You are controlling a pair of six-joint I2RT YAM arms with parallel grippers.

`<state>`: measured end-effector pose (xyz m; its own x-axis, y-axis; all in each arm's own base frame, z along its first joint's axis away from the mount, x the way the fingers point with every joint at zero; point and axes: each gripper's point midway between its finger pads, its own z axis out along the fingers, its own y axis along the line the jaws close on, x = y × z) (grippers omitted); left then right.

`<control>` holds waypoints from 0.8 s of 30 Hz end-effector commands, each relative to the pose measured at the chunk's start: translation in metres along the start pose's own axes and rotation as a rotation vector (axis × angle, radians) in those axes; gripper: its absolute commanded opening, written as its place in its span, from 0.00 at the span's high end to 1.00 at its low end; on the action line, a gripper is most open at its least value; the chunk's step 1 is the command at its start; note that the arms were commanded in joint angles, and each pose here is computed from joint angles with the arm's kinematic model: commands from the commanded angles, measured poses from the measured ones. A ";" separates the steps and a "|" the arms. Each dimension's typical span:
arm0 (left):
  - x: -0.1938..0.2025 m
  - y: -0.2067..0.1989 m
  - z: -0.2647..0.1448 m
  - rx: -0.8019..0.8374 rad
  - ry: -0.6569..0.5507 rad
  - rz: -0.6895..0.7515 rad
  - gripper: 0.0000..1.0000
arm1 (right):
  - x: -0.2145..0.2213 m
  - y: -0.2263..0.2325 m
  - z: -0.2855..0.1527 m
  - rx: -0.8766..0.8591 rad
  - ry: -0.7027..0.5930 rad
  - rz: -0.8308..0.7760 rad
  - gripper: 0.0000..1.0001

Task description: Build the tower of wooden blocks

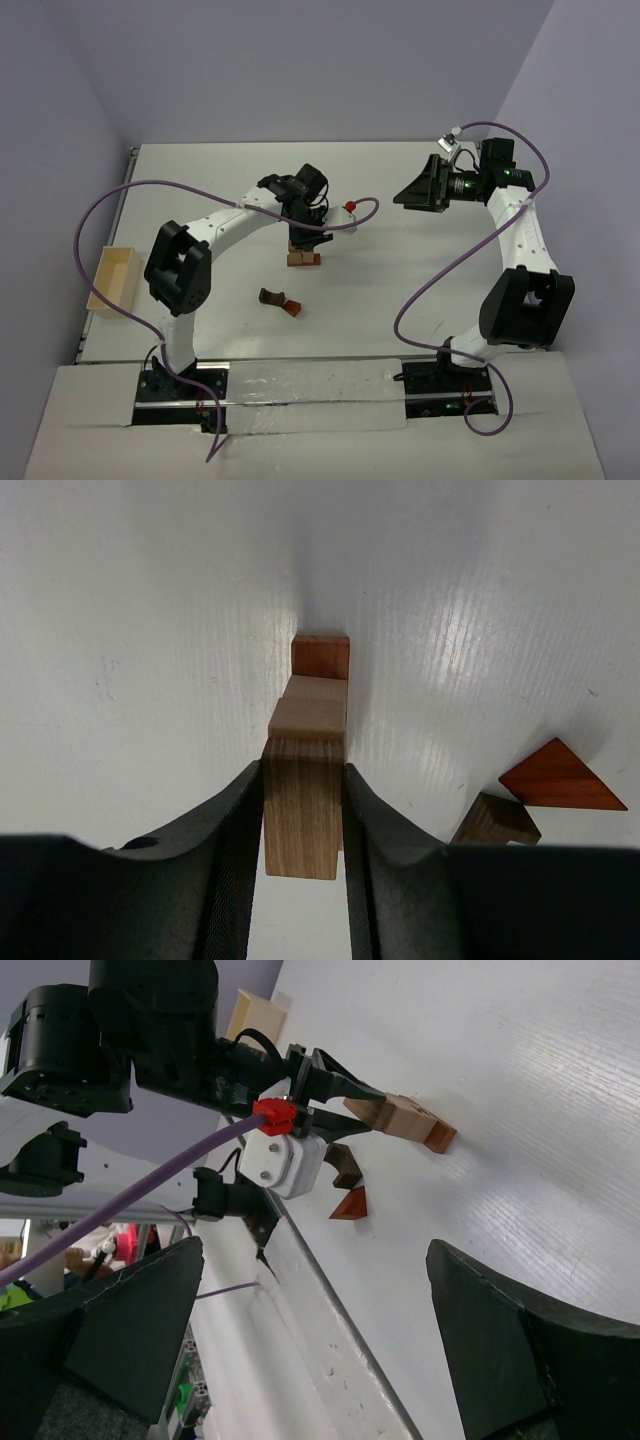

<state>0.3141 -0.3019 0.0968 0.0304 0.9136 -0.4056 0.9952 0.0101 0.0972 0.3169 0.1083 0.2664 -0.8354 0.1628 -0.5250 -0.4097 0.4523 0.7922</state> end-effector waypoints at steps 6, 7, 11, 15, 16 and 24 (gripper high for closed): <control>-0.013 0.011 -0.003 -0.031 -0.035 0.001 0.75 | -0.003 0.008 -0.001 -0.027 -0.016 -0.039 0.01; -0.014 0.011 -0.004 -0.031 -0.035 0.003 0.75 | -0.003 0.008 -0.001 -0.027 -0.016 -0.038 0.01; -0.014 0.009 -0.003 -0.032 -0.031 0.006 0.73 | -0.003 0.007 -0.001 -0.029 -0.015 -0.038 0.01; -0.014 0.007 -0.002 -0.027 -0.030 0.011 0.68 | -0.002 0.007 0.000 -0.030 -0.014 -0.038 0.01; -0.014 0.007 -0.002 -0.028 -0.029 0.011 0.66 | -0.002 0.008 0.000 -0.030 -0.014 -0.039 0.01; -0.017 0.007 -0.006 -0.029 -0.038 0.016 0.17 | -0.002 0.008 0.000 -0.029 -0.012 -0.039 0.00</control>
<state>0.3137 -0.3026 0.0938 0.0221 0.9168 -0.3987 0.9955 0.0165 0.0931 0.3179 0.1083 0.2662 -0.8329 0.1634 -0.5287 -0.4132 0.4520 0.7905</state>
